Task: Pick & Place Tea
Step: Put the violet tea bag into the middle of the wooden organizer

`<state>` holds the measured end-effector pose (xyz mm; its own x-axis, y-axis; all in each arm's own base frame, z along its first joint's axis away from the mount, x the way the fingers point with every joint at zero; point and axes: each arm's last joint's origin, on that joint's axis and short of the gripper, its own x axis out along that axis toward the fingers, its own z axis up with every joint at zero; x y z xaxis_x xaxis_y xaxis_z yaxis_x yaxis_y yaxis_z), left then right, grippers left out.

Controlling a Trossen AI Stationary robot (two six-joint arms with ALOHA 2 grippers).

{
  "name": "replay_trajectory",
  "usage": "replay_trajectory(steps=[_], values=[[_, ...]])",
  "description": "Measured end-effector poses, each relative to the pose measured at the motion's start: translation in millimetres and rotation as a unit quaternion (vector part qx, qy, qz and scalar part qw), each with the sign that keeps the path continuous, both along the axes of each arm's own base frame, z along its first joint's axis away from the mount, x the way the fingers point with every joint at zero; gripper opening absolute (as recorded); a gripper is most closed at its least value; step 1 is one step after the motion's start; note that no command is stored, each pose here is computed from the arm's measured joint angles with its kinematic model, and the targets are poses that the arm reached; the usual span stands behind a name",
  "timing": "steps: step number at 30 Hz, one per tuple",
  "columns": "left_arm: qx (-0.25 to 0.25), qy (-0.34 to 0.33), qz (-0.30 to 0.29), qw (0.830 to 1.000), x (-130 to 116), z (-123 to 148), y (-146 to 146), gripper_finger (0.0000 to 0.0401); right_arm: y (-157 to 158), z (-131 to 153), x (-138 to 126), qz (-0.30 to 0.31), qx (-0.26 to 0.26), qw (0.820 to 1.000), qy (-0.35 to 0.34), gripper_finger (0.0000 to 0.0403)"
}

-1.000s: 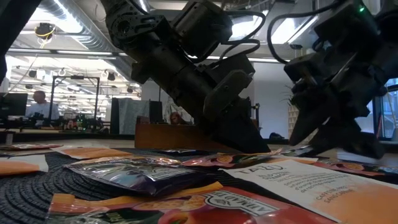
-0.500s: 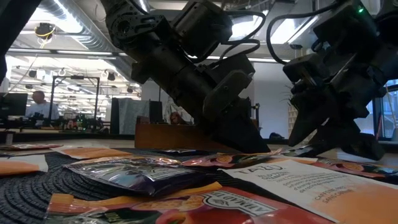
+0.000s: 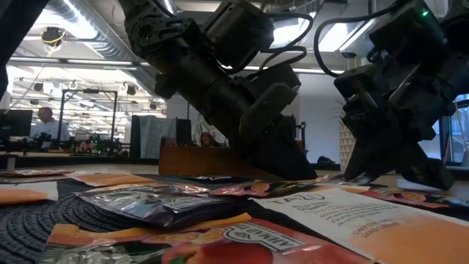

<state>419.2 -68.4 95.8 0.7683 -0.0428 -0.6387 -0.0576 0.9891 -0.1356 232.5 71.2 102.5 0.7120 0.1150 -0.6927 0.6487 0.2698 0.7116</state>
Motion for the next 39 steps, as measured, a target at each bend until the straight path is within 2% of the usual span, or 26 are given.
replay_trajectory(steps=[5,11,14,18,21,24,29,34,39], values=[[0.001,-0.001,-0.003,1.000,-2.7,15.6,9.8,0.0110,0.3,2.0,0.7,0.013,-0.008,1.000,-0.012,0.0030],[-0.024,-0.056,-0.006,0.998,-3.9,63.4,28.2,0.0112,0.3,13.5,0.7,0.026,-0.014,0.999,-0.041,0.0035],[-0.049,-0.068,0.006,0.996,-10.0,87.7,41.0,0.0113,0.3,27.7,1.0,0.043,-0.031,0.995,-0.083,0.0025],[-0.071,-0.066,0.052,0.994,-29.7,126.3,69.3,0.0111,-3.1,55.7,-1.5,0.038,-0.084,0.982,-0.162,0.0023],[-0.078,-0.100,0.077,0.989,-48.4,154.0,85.7,0.0111,-7.9,80.7,-6.7,0.012,-0.142,0.965,-0.220,0.0032],[-0.097,-0.168,0.089,0.977,-65.6,177.6,91.0,0.0114,-12.5,110.3,-11.0,-0.012,-0.217,0.938,-0.271,0.0034],[-0.114,-0.247,0.074,0.959,-85.9,185.8,84.3,0.0115,-17.2,157.8,-15.9,-0.027,-0.344,0.883,-0.319,0.0023],[-0.123,-0.275,0.054,0.952,-92.2,183.0,71.8,0.0115,-18.4,197.6,-12.0,-0.042,-0.450,0.833,-0.319,0.0031],[-0.129,-0.303,0.032,0.944,-91.3,187.8,60.2,0.0116,-13.7,213.0,3.9,-0.008,-0.526,0.803,-0.279,0.0036]])
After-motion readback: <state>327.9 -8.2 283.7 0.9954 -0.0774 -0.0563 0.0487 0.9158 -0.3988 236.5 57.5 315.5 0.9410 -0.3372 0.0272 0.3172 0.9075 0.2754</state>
